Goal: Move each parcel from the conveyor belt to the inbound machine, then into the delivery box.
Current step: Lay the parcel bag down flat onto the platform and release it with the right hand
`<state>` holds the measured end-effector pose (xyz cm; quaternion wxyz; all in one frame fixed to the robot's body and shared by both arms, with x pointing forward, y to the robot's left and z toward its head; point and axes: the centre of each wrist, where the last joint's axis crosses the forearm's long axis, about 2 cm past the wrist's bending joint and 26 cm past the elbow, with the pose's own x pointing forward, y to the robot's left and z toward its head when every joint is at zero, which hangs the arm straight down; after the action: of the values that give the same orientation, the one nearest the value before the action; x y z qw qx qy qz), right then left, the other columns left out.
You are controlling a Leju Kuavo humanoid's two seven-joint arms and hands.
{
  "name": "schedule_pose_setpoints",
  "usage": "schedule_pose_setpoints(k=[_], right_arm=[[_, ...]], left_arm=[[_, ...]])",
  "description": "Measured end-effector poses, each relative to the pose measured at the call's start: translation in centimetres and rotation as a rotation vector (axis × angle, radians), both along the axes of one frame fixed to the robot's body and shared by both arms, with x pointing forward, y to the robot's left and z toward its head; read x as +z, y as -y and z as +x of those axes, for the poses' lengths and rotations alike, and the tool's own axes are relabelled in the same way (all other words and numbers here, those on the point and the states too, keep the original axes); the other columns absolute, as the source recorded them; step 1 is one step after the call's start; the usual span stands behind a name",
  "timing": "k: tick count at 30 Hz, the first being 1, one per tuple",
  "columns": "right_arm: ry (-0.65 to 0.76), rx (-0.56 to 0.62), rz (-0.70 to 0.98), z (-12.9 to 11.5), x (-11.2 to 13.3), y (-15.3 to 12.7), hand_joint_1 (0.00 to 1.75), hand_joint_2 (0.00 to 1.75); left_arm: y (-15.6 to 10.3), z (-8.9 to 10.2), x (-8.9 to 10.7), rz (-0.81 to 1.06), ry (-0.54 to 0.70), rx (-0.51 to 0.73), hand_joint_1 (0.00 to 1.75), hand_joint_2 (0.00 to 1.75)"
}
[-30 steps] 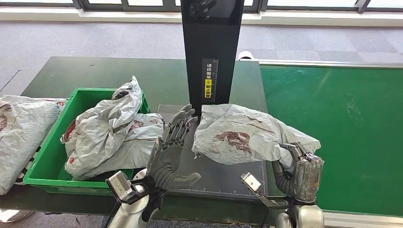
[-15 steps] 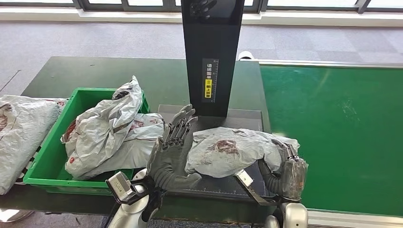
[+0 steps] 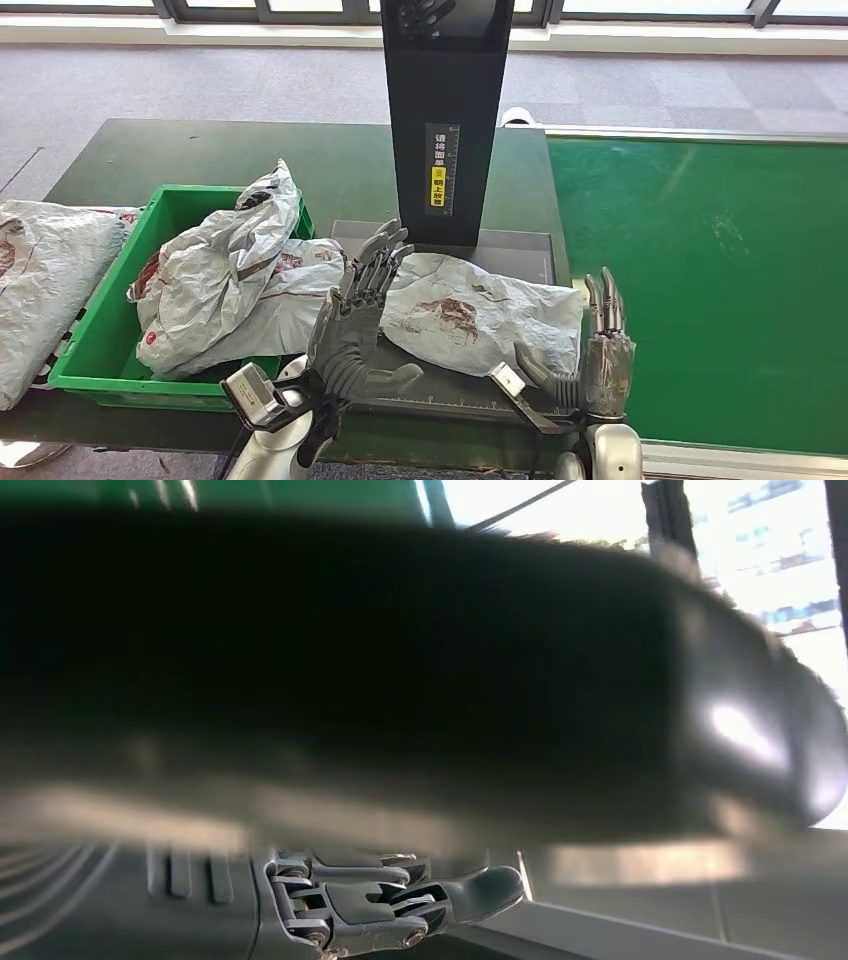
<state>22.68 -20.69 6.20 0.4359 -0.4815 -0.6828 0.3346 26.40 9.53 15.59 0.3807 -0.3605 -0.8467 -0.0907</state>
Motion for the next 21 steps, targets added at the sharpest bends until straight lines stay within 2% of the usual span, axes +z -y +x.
schedule_pose_setpoints(k=[10, 14, 18, 21], right_arm=[[0.065, 0.04, -0.003, 0.1, 1.0, 0.4, 0.0, 0.0], [0.189, 0.087, 0.042, 0.1, 2.5, 1.3, 0.0, 0.0], [0.373, 0.027, 0.151, -0.2, 4.9, 3.8, 0.0, 0.0], [0.468, -0.018, 0.17, -0.6, 6.5, 5.3, 0.0, 0.0]], left_arm=[[0.0, 0.0, 0.0, 0.005, 0.001, 0.005, 0.0, 1.75], [0.0, 0.1, -0.2, 0.008, -0.01, 0.028, 0.0, 1.75], [0.2, 0.4, -0.9, 0.081, -0.02, 0.093, 0.0, 1.75], [0.5, 0.7, -1.4, 0.127, -0.024, 0.117, 0.0, 1.75]])
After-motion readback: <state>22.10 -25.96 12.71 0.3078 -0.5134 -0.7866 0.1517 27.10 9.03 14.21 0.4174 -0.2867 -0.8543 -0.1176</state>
